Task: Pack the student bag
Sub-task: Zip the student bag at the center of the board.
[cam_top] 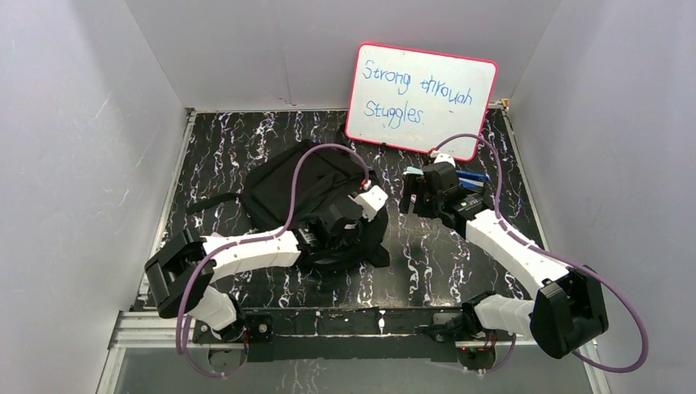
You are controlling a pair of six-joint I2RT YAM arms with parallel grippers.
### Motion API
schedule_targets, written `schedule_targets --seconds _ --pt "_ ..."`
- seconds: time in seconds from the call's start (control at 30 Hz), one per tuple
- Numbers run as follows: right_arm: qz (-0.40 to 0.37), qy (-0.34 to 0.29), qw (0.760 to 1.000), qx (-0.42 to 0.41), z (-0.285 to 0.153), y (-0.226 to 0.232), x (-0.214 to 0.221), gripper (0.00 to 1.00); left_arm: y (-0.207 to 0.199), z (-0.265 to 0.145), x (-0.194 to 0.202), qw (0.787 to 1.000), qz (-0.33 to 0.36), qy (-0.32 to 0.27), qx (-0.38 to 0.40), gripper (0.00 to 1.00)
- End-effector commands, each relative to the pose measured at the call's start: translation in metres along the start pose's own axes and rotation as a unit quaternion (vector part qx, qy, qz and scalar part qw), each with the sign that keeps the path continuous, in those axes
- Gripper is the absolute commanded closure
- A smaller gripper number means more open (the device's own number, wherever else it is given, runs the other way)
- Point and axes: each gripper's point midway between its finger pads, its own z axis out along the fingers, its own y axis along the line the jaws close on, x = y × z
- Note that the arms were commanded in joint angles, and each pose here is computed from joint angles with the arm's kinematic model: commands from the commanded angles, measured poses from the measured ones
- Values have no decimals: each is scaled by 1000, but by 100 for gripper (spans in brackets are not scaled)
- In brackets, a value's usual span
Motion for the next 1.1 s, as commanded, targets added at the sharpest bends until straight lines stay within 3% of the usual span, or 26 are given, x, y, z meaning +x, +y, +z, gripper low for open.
schedule_targets --seconds 0.0,0.07,0.27,0.5,0.87,1.0,1.07 --pt "12 -25 999 -23 -7 8 -14 13 41 -9 -35 993 -15 -31 -112 73" --pt "12 -23 999 -43 -8 15 -13 13 43 -13 -42 992 -28 -46 -115 80" --pt "35 -2 990 -140 -14 51 -8 12 49 -31 -52 986 -79 -87 -114 80" --pt "81 38 965 -246 -22 98 -5 14 74 -38 -32 981 -117 -67 -138 84" --pt "69 86 973 -204 10 118 17 17 75 -45 -24 980 -137 -71 -123 85" --pt "62 75 980 -171 16 112 17 28 70 -45 -25 982 -136 -73 -107 85" --pt "58 60 983 -164 12 108 12 42 64 -45 -26 984 -133 -77 -90 85"
